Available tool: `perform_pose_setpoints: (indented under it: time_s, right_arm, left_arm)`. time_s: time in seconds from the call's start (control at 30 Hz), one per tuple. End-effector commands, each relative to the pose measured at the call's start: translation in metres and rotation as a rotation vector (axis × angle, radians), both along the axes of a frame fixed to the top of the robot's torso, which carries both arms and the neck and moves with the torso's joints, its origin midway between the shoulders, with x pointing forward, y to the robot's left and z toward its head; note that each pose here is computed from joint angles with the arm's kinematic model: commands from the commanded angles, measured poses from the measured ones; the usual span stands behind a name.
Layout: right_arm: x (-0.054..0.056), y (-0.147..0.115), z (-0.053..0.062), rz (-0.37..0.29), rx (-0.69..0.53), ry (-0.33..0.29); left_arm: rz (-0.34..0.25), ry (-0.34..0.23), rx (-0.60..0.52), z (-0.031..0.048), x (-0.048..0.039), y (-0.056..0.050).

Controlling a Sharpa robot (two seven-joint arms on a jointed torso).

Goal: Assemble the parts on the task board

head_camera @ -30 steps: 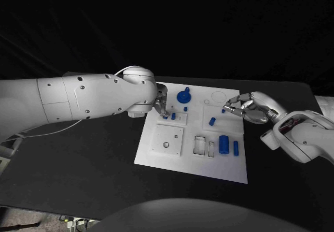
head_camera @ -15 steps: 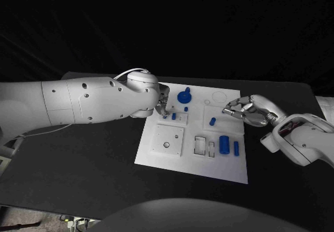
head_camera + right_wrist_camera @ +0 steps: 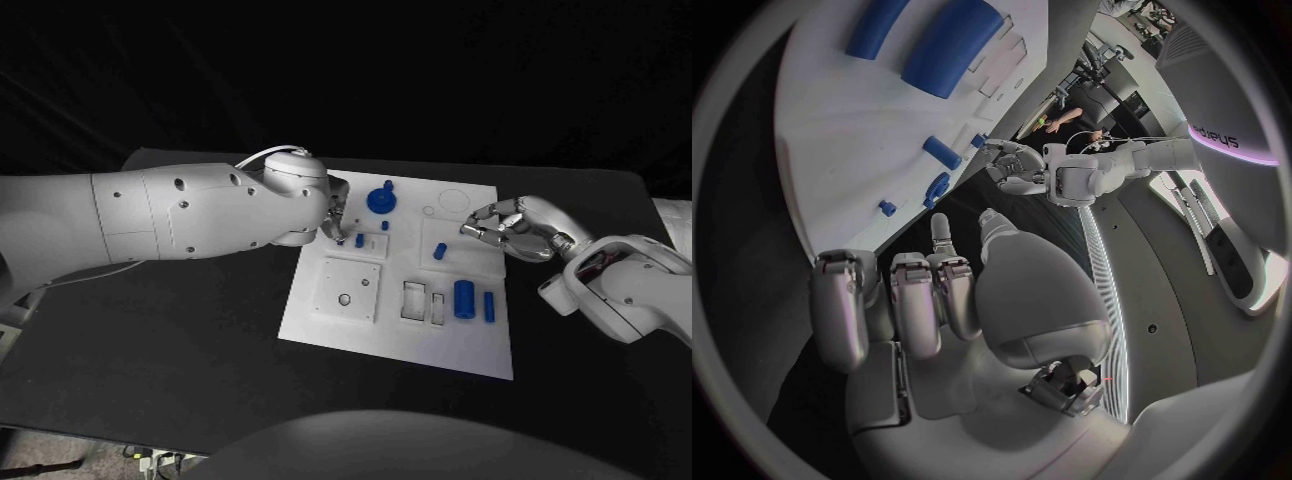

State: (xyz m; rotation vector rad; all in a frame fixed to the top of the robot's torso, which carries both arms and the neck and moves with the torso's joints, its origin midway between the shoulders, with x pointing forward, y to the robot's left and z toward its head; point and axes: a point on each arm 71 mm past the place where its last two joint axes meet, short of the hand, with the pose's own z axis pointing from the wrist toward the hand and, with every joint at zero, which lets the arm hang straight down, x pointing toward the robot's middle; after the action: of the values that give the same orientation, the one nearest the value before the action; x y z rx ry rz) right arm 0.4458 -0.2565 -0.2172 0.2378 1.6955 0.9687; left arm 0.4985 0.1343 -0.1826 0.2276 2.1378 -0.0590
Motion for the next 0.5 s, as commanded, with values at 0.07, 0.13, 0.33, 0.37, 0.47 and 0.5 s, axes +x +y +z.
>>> perform_pose_setpoints:
  time_s: [0.07, 0.13, 0.33, 0.37, 0.47, 0.5]
  right_arm:
    - [-0.0005, 0.0012, 0.0001, 0.01, 0.006, -0.005]
    - [-0.0004, 0.0014, 0.0, 0.01, 0.006, -0.005]
    - [-0.0002, 0.0016, -0.0002, 0.01, 0.005, -0.004]
    - [-0.0001, 0.0016, -0.0002, 0.01, 0.005, -0.004]
    - [0.0, 0.0016, -0.0003, 0.01, 0.005, -0.003]
    - [0.0, 0.0017, -0.0003, 0.01, 0.005, -0.003]
  left_arm:
    - [0.127, -0.018, 0.086, -0.0027, 0.0009, 0.0098]
    - [0.128, -0.017, 0.086, -0.0029, 0.001, 0.0099]
    - [0.132, -0.008, 0.082, -0.004, 0.0011, 0.0099]
    - [0.134, -0.003, 0.079, -0.0043, 0.001, 0.0097]
    - [0.138, 0.011, 0.068, -0.0053, 0.0004, 0.0091]
    - [0.139, 0.016, 0.063, -0.0056, 0.0001, 0.0088]
